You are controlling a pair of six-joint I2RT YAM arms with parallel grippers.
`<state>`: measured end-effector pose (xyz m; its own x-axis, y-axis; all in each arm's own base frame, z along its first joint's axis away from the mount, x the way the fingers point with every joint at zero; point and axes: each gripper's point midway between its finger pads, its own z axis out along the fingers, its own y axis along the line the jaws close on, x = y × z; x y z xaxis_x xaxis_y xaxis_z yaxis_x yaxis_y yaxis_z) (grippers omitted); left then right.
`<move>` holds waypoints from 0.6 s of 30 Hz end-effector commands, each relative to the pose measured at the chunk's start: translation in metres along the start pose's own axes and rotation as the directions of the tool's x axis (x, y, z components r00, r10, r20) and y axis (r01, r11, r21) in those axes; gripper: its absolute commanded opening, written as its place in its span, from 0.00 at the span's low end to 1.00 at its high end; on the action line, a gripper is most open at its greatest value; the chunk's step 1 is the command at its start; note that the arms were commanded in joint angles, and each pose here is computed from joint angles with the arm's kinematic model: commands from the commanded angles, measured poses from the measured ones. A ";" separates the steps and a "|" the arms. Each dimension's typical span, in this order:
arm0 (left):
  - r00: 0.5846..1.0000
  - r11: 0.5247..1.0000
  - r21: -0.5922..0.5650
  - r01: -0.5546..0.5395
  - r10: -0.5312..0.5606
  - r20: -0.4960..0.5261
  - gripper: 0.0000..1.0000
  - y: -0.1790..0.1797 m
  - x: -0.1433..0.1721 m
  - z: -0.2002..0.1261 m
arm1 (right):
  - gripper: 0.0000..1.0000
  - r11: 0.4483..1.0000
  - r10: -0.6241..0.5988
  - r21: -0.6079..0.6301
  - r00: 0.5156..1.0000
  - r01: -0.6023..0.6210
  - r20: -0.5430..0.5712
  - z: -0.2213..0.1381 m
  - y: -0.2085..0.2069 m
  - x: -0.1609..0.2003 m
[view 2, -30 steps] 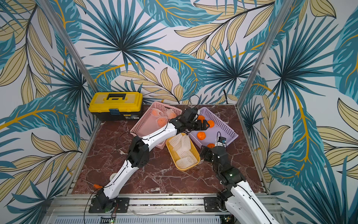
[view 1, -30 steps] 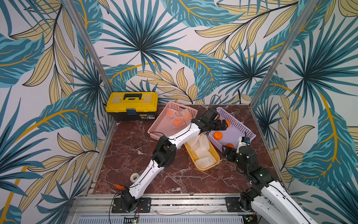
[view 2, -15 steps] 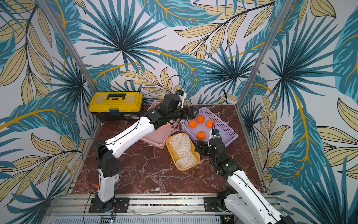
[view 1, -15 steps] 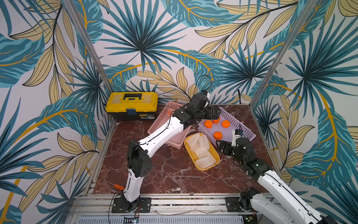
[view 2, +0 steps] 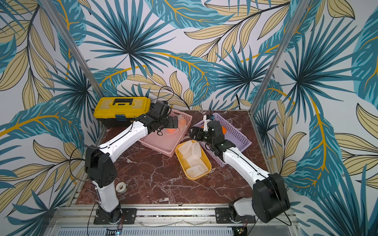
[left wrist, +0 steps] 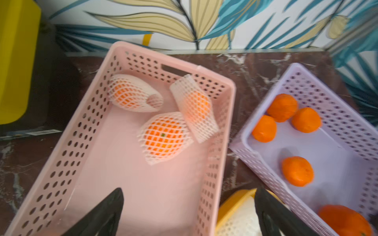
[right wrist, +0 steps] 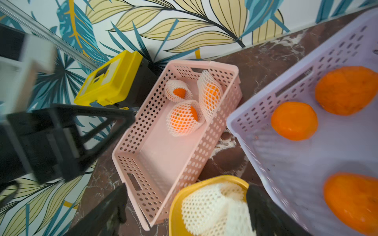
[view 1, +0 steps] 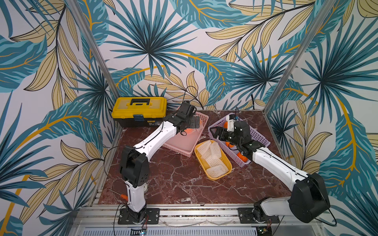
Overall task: Remove foam nets from oranges
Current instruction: Pick up the orange from the basket.
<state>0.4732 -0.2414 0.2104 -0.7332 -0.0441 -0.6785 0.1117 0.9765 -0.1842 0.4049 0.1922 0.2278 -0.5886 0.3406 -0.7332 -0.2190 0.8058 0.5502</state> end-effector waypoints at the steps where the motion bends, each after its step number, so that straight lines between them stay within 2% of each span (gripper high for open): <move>1: 0.998 0.998 -0.057 -0.012 0.009 -0.061 0.99 0.019 0.001 0.024 | 0.92 0.994 0.015 -0.114 0.997 -0.007 0.073 0.015 0.021 -0.016; 5: 0.993 0.996 -0.093 0.008 -0.019 -0.114 1.00 0.023 0.001 0.054 | 0.92 0.985 0.021 -0.171 0.993 -0.001 0.118 0.027 0.015 -0.002; 8: 0.988 0.992 -0.115 0.045 -0.061 -0.141 1.00 0.033 0.002 0.077 | 0.92 0.982 0.017 -0.186 0.990 0.010 0.140 0.022 0.017 -0.001; 14: 0.979 0.995 -0.020 -0.101 0.096 -0.182 1.00 0.019 0.008 0.111 | 0.92 0.983 0.013 -0.183 0.987 0.017 0.161 0.022 0.016 0.004; 18: 0.968 0.990 0.005 -0.141 0.139 -0.208 1.00 0.020 0.017 0.130 | 0.92 0.982 0.016 -0.189 0.988 0.014 0.156 0.025 0.017 0.005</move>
<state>0.5482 -0.2470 0.1084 -0.8349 0.0726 -0.5455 0.1473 0.9846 -0.0944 0.4182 0.2183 0.2190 -0.4842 0.4101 -0.7729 -0.3520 0.7174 0.6012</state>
